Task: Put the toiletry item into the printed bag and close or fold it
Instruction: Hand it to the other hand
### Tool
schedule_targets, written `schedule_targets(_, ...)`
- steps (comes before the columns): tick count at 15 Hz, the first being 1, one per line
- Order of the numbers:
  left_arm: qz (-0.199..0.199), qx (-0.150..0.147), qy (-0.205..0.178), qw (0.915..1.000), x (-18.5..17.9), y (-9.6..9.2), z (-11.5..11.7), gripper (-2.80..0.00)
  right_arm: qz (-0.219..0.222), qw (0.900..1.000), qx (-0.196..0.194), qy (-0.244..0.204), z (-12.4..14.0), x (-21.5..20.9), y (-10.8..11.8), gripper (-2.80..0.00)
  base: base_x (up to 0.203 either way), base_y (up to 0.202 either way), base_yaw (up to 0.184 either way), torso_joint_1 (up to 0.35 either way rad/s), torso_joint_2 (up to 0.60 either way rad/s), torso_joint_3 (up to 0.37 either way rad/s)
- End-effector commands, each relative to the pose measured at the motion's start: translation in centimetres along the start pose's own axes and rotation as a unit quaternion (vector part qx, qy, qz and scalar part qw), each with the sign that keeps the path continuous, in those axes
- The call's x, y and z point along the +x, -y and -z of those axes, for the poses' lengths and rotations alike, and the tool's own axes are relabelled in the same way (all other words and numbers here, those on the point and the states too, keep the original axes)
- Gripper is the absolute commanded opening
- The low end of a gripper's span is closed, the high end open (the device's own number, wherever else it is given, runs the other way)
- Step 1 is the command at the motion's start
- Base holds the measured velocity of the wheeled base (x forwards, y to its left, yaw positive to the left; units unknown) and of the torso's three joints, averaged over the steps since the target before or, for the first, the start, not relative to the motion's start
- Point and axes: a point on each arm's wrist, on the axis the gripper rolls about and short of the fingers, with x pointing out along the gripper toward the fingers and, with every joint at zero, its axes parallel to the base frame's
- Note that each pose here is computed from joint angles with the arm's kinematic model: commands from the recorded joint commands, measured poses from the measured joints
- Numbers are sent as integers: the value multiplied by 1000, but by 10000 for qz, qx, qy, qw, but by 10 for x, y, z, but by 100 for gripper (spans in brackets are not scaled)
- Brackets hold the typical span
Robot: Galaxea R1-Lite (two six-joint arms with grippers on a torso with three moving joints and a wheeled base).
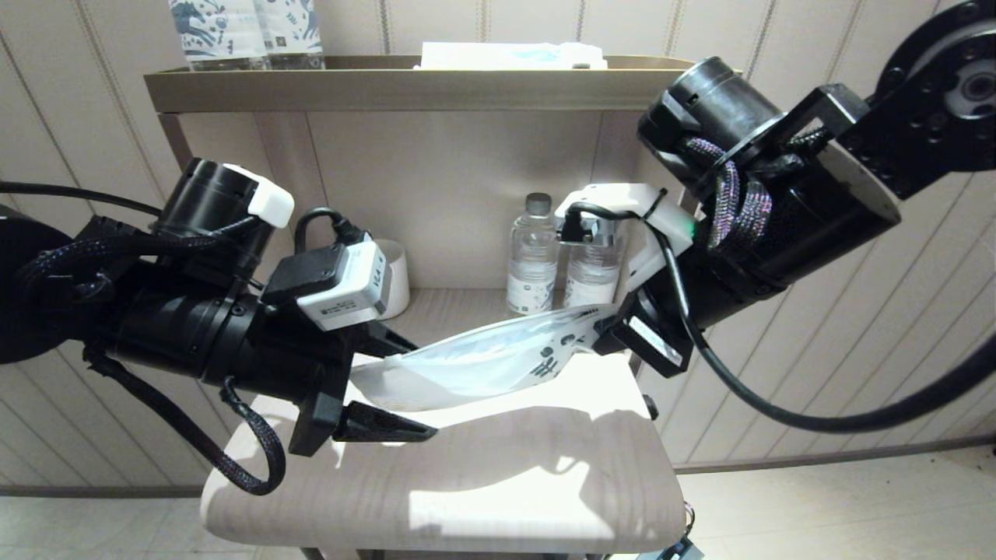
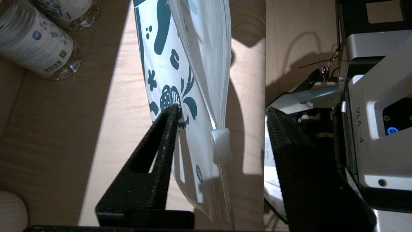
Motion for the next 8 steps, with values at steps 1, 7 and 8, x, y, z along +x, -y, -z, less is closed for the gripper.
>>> schedule_targets(1,35,-3,-11,10000,1,0,1,-280,-12,10000,-20,-7,0,-1,-1,-280,0,0,0,0,0,0)
schedule_targets(7,84,-59,-39,9999,1,3,5,-280,1,10000,-2,38,1,-6,-1,-280,0,0,0,0,0,0)
schedule_targets(8,141,-88,-23,9999,3,3,6,-280,6,10000,0,43,1,-6,-1,-280,0,0,0,0,0,0)
